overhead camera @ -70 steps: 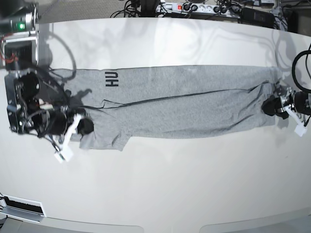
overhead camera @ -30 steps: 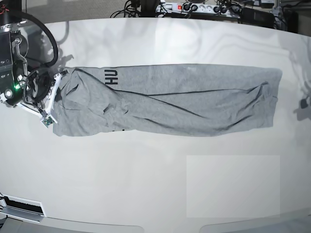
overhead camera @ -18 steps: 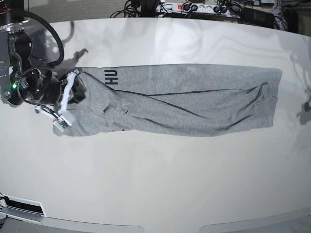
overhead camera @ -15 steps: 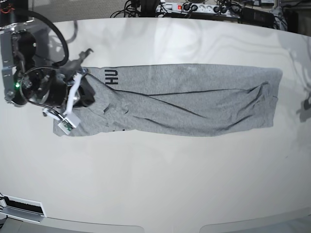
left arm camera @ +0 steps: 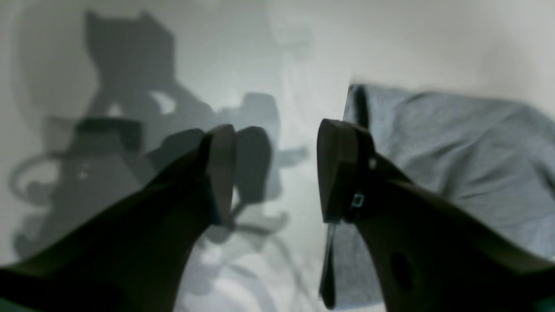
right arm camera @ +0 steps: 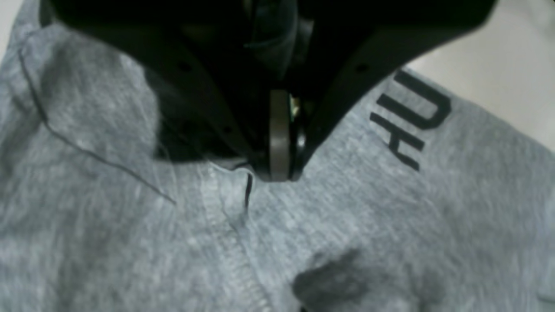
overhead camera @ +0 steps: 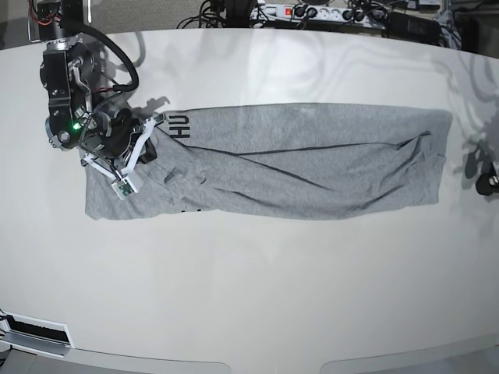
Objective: Layout the t-shirt on the table in an organized manner, then fold the t-shirt properly
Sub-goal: 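Move the left gripper to the strip's other end and grasp it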
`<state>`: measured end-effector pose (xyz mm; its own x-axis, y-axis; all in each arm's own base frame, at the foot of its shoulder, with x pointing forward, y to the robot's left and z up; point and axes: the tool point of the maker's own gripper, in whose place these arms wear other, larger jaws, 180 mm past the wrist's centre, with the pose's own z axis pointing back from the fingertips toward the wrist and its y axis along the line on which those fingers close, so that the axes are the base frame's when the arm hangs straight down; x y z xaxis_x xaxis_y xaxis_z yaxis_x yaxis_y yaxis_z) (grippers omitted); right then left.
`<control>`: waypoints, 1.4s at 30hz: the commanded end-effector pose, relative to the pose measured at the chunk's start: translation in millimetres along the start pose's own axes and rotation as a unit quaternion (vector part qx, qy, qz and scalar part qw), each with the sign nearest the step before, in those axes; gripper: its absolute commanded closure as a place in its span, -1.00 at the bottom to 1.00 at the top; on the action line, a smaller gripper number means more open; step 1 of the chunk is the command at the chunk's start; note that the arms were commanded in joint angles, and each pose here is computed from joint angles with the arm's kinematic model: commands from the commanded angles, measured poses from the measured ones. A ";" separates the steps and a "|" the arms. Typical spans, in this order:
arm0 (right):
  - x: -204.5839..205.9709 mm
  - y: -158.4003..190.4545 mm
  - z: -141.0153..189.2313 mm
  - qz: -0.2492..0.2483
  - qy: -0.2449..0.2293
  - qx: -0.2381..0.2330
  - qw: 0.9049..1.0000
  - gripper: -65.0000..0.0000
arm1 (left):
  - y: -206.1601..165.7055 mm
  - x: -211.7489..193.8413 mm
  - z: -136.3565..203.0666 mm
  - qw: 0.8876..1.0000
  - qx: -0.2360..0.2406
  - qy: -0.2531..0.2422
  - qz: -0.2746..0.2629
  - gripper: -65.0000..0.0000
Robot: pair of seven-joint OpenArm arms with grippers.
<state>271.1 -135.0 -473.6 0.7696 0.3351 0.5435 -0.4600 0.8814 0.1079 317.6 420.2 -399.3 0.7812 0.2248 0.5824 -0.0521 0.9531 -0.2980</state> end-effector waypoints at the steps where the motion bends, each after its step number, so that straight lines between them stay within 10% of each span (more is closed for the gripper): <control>1: 2.7 -5.7 1.2 0.004 0.000 -0.006 1.000 1.00 | 0.9 20.6 5.5 0.999 0.002 -0.030 -0.014 0.02; 20: -1.4 -3.1 -0.3 0.002 0.005 0.003 1.000 1.00 | -24.3 -59.7 -34.7 0.999 -0.015 0.034 -0.033 0.03; 42: 8.9 0.0 -0.5 -0.005 -0.022 0.010 1.000 1.00 | -121.5 -84.3 -58.5 0.977 -0.170 0.102 0.074 0.03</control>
<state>273.3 -128.8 -472.6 0.7613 0.3063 0.5715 -0.4593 0.8769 0.1419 297.9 268.9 -456.1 0.8717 0.3172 0.3736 -0.0007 0.7631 -0.6462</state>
